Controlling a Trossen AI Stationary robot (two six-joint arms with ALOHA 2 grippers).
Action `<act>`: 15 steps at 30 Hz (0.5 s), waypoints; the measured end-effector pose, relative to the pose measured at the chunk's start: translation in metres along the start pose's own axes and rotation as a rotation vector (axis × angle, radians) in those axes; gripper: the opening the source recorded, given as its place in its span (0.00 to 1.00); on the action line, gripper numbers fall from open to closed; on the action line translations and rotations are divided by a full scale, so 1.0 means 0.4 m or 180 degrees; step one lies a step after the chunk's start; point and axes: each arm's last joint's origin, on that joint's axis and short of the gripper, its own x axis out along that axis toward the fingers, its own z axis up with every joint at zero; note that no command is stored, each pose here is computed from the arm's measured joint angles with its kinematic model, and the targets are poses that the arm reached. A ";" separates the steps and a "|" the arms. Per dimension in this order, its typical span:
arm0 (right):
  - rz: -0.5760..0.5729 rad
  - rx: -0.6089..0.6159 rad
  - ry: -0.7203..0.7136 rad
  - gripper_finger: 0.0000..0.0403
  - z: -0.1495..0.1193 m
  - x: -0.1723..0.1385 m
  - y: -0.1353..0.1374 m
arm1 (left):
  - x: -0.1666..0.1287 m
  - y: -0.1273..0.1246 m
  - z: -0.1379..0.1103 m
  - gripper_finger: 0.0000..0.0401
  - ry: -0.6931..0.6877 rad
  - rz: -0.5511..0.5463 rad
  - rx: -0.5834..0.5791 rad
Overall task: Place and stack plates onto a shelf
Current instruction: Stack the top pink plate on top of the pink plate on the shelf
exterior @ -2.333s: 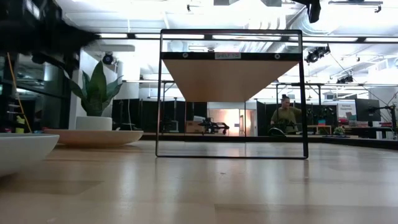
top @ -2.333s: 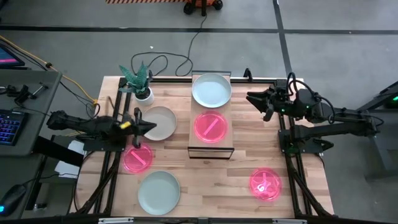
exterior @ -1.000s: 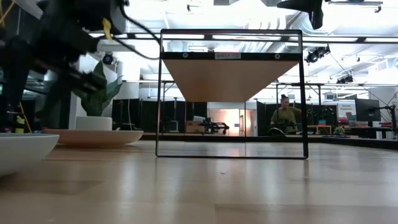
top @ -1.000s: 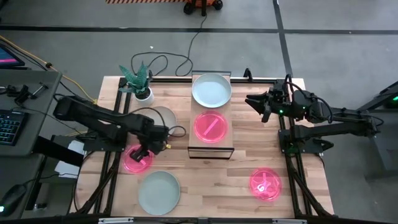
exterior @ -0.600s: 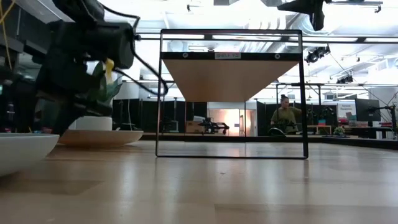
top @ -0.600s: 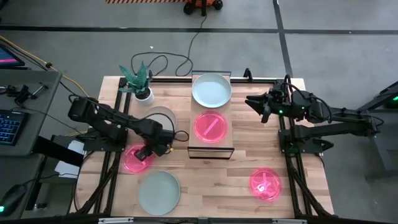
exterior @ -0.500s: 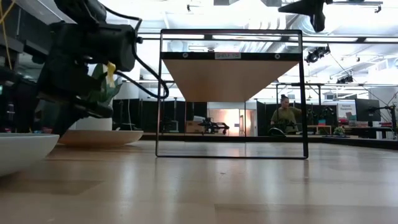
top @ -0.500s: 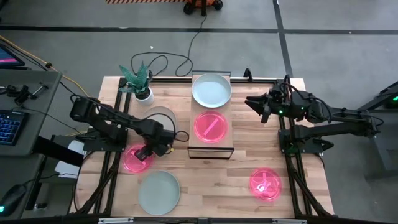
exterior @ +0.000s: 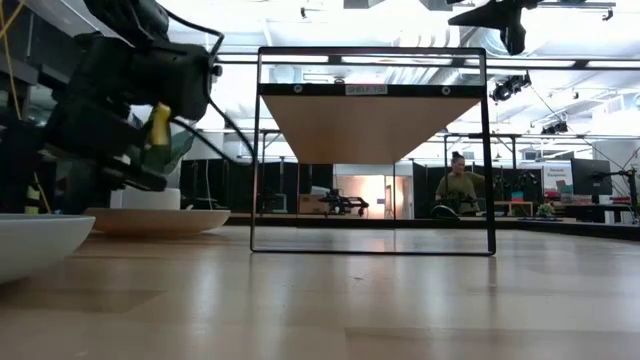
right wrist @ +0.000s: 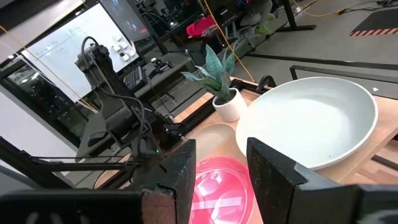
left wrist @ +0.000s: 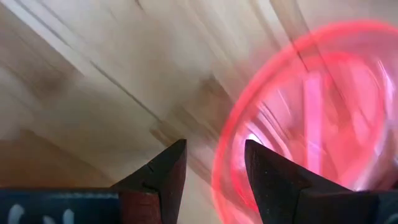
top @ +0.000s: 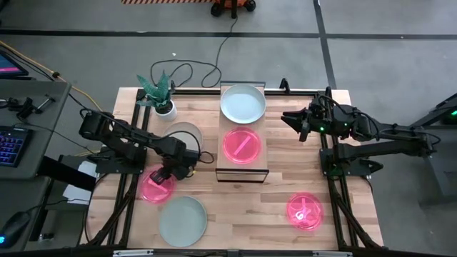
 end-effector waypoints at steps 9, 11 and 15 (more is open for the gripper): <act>0.0000 0.0018 0.0000 0.31 0.000 0.000 0.000 | -0.001 -0.002 0.008 0.38 -0.0183 -0.0137 -0.0023; 0.0000 0.0018 0.0000 0.31 0.000 0.000 0.000 | -0.001 -0.003 0.010 0.38 -0.0236 -0.0193 -0.0022; 0.0000 0.0017 0.0000 0.31 0.000 0.000 0.000 | 0.009 -0.001 0.008 0.38 -0.0304 -0.0170 -0.0005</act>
